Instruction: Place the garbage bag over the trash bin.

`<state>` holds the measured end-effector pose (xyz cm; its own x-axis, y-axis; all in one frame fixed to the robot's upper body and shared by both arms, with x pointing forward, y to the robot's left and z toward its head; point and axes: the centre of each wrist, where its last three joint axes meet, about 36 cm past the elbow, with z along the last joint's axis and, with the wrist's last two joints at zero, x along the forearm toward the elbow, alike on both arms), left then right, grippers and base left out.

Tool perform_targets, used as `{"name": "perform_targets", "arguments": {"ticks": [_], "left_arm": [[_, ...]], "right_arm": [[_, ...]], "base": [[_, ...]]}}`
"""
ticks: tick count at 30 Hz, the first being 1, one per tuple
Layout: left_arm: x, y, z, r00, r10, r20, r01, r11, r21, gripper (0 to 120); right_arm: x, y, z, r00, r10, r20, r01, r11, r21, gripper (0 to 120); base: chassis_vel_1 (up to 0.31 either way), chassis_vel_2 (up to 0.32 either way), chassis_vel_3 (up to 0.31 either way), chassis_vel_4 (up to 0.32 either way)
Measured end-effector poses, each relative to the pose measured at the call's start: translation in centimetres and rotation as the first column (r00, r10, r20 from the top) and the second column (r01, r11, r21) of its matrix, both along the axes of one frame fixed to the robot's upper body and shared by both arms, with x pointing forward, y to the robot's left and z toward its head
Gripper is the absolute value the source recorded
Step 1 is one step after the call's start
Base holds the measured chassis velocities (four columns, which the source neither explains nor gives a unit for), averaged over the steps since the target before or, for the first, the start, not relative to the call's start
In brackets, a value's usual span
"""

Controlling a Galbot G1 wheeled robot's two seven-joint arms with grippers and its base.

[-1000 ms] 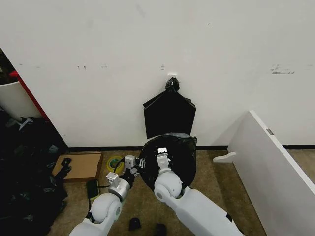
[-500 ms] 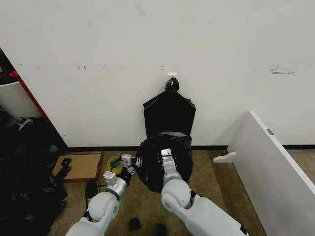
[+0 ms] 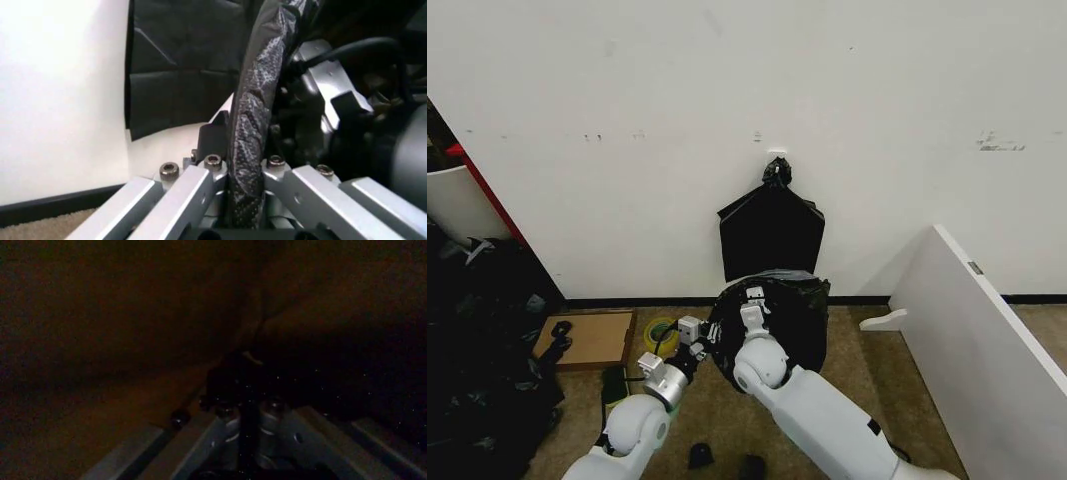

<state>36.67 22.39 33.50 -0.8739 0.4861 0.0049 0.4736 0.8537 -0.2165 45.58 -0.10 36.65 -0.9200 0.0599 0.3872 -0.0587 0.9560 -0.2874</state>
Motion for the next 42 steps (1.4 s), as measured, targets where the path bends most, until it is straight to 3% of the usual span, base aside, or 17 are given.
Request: {"name": "perform_targets", "arguments": {"ticks": [9,14,22,29,36,42], "left_arm": [[0.6,0.3,-0.1,0.999,0.031,0.006,-0.031,1.0,-0.001,0],[0.9,0.4,-0.2,0.999,0.042,0.006,-0.042,0.999,-0.002,0],[0.9,0.3,-0.1,0.999,0.032,0.013,-0.032,0.999,-0.002,0],[0.5,0.2,0.3,1.0,0.019,0.023,-0.019,1.0,-0.007,0],[0.4,0.1,0.9,0.999,0.017,0.036,-0.017,1.0,-0.013,0],[0.3,0.1,0.8,0.999,0.018,0.031,-0.018,1.0,-0.012,0]], "right_arm": [[-4.9,-1.8,1.0,0.997,0.075,-0.015,-0.074,0.996,0.051,0],[-8.9,-4.3,2.1,0.986,0.127,-0.106,-0.115,0.987,0.111,0],[-7.5,-5.2,2.1,0.974,0.09,-0.206,-0.065,0.99,0.123,0],[-5.2,-4.9,0.5,0.985,0.063,-0.161,-0.063,0.998,0.004,0],[-5.4,-5.4,-1.5,0.991,0.088,-0.097,-0.1,0.985,-0.137,0],[-6.6,-6.5,-1.1,0.984,0.174,0.032,-0.171,0.981,-0.095,0]], "base": [[0.0,0.0,0.0,0.0],[0.0,0.0,0.0,0.0],[0.0,0.0,0.0,0.0],[0.0,0.0,0.0,0.0],[0.0,0.0,0.0,0.0],[0.0,0.0,0.0,0.0]]}}
